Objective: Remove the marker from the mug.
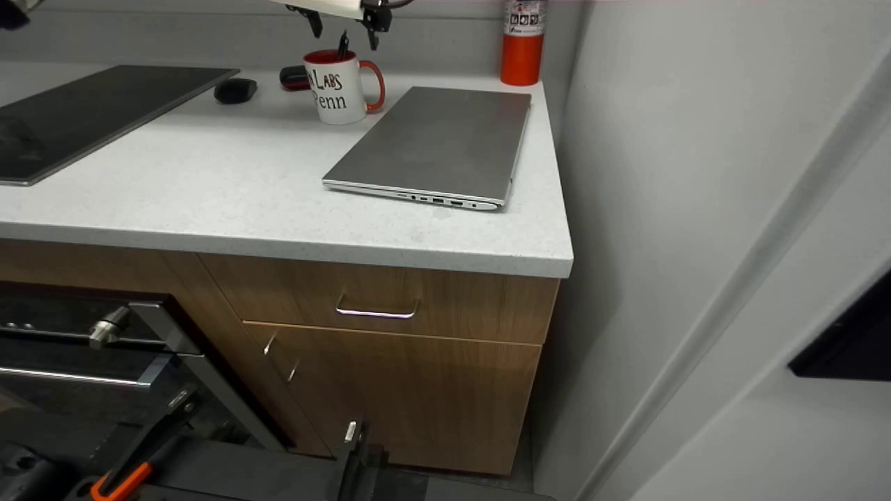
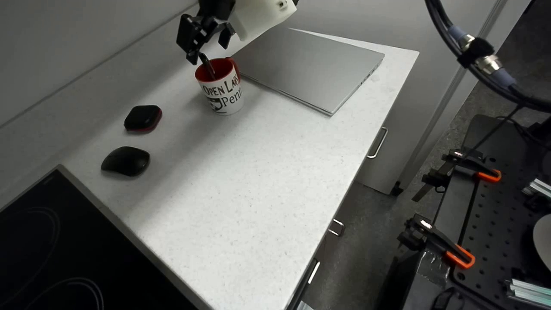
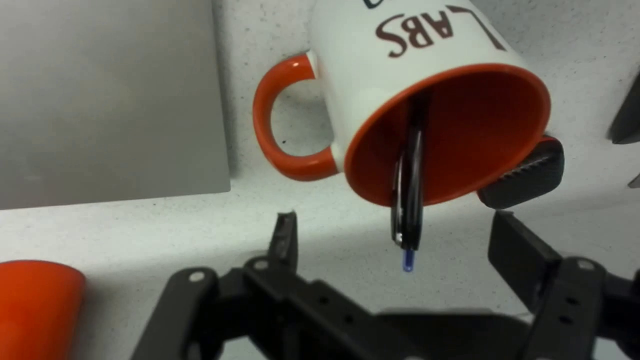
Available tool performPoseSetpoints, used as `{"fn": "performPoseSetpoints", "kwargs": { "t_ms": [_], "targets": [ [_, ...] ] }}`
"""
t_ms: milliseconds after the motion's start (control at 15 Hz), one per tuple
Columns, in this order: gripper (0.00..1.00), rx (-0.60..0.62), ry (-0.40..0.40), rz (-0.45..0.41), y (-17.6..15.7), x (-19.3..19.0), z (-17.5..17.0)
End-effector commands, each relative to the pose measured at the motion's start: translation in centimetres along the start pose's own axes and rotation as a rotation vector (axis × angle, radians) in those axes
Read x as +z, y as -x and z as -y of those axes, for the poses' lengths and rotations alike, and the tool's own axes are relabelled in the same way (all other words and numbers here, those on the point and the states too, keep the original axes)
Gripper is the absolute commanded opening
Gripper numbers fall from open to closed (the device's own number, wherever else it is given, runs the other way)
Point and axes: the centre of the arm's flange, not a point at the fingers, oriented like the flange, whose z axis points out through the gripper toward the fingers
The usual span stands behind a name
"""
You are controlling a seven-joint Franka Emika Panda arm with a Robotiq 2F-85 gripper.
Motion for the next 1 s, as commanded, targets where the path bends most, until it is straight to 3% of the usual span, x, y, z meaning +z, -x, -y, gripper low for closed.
{"fn": "performPoseSetpoints", "kwargs": {
  "t_ms": [0, 67, 200, 733, 867, 933],
  "targets": [
    [0.95, 0.004, -0.010, -0.056, -1.1, 0.4, 0.9],
    [0.74, 0.000, -0.017, -0.057, -1.2, 0.5, 1.1],
    [0.68, -0.004, -0.023, -0.058, -1.2, 0.6, 1.5],
    [0.05, 0.006, -0.019, -0.055, -1.5, 1.2, 0.8],
    [0.00, 0.010, -0.016, -0.056, -1.5, 1.3, 0.4],
    [0.04, 0.011, -0.015, -0.056, -1.5, 1.3, 0.2]
  ]
}}
